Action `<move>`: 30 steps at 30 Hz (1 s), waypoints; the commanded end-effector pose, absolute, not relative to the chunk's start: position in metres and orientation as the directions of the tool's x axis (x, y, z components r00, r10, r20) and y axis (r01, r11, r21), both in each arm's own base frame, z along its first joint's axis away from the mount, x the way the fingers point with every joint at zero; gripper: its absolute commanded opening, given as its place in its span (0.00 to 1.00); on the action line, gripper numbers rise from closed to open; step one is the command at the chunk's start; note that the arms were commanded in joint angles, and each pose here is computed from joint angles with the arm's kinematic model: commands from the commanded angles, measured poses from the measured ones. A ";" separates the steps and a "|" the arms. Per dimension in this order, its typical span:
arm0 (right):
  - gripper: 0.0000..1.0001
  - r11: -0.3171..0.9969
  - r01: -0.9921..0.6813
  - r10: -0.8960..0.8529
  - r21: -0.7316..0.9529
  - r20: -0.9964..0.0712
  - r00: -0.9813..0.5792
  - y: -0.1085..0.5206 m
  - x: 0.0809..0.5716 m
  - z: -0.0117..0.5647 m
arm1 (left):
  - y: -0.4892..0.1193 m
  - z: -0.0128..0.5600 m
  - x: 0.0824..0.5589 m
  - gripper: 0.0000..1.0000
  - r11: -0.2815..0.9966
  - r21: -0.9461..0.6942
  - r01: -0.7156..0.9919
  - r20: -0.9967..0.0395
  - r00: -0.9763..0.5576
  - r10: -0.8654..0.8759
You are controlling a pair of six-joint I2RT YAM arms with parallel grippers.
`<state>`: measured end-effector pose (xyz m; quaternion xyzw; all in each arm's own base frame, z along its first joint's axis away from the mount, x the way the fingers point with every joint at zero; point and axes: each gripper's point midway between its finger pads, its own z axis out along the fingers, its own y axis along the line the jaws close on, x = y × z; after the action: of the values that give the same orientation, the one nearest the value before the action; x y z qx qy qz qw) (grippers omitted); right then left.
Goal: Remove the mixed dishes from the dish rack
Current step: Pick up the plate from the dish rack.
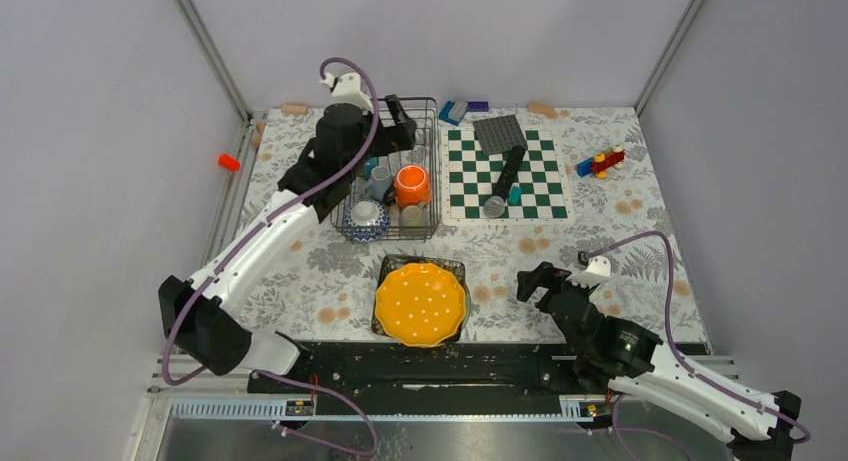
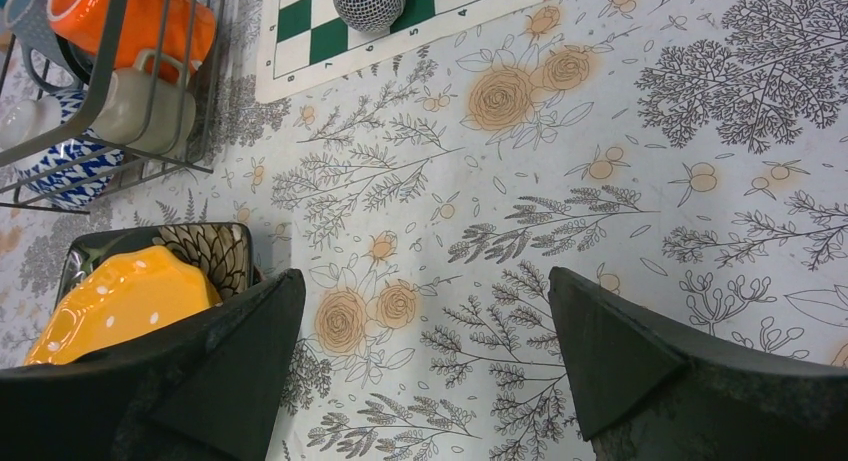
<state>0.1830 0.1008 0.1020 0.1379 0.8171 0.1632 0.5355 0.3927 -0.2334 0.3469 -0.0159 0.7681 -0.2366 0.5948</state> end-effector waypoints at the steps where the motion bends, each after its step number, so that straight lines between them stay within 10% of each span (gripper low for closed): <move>1: 0.99 0.906 0.075 0.409 0.416 -0.821 -0.398 0.101 0.183 0.097 | -0.191 0.299 0.416 0.99 0.894 -0.434 0.112 -0.848 -0.385 -0.363; 30: 0.99 0.934 0.055 0.346 0.354 -0.850 -0.397 0.102 0.186 0.098 | -0.190 0.247 0.503 0.99 0.822 -0.493 0.285 -0.807 -0.504 -0.309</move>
<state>0.1812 0.1012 0.0878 0.1105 0.8369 0.1308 0.5199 0.4904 -0.1727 0.2132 -0.0423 0.8437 -0.2583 0.4686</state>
